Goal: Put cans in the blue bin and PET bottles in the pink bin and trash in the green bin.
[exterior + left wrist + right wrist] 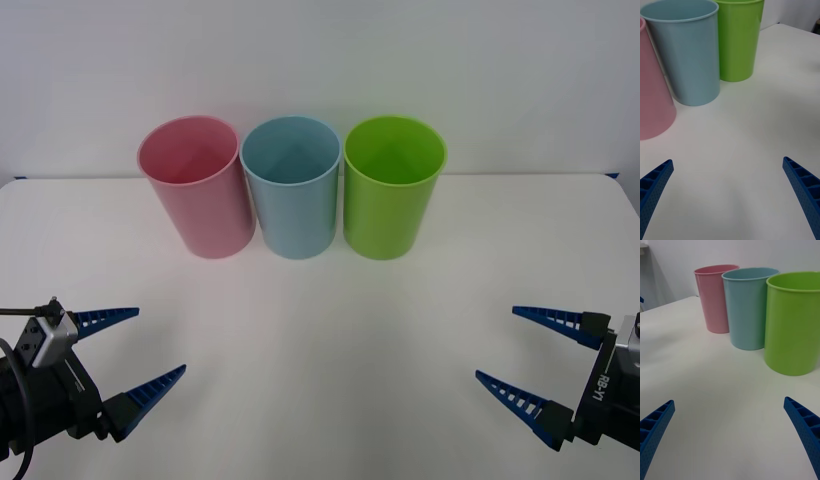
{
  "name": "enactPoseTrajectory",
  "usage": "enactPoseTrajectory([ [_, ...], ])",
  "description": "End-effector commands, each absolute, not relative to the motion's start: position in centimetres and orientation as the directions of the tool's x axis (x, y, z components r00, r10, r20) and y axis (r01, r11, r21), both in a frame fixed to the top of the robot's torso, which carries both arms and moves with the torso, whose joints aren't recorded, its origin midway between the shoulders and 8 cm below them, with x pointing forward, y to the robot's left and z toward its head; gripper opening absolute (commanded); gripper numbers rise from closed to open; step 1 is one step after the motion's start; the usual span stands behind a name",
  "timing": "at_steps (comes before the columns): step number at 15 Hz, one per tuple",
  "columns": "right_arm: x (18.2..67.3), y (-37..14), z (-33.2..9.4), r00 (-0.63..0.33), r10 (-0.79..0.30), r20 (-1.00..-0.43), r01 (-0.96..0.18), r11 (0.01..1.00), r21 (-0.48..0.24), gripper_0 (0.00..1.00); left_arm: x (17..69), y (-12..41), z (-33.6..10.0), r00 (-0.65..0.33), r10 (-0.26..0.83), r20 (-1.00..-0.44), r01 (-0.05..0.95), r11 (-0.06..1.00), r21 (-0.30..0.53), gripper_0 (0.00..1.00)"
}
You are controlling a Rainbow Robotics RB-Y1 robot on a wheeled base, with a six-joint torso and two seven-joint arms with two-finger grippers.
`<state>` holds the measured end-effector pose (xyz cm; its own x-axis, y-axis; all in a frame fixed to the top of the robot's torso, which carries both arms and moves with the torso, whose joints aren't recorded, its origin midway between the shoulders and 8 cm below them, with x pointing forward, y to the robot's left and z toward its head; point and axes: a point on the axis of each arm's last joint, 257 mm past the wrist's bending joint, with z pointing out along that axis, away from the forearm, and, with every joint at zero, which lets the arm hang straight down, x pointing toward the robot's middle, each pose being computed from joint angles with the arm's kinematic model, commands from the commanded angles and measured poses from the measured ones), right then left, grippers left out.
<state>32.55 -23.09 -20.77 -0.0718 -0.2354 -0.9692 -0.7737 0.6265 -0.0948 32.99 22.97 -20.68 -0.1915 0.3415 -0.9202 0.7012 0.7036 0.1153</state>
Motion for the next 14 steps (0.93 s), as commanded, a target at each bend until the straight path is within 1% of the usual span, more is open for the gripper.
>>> enactPoseTrajectory([
  [1, 32.2, -24.0, -22.3, -0.086, -0.247, -0.965, -0.772, 0.629, -0.092, 1.00, 33.0, 23.0, -20.7, -0.191, 0.342, -0.920, 0.701, 0.704, 0.115, 1.00],
  [5, 31.2, -24.5, -23.8, -0.107, -0.271, -0.957, -0.770, 0.631, -0.093, 1.00, 33.0, 23.0, -20.7, -0.191, 0.342, -0.920, 0.701, 0.704, 0.115, 1.00],
  [8, 31.1, -24.6, -24.2, -0.104, -0.289, -0.952, -0.772, 0.627, -0.106, 1.00, 33.0, 23.0, -20.7, -0.191, 0.342, -0.920, 0.701, 0.704, 0.115, 1.00],
  [14, 31.1, -24.6, -24.4, -0.108, -0.294, -0.950, -0.772, 0.626, -0.106, 1.00, 33.0, 23.0, -20.7, -0.191, 0.342, -0.920, 0.701, 0.704, 0.115, 1.00],
])
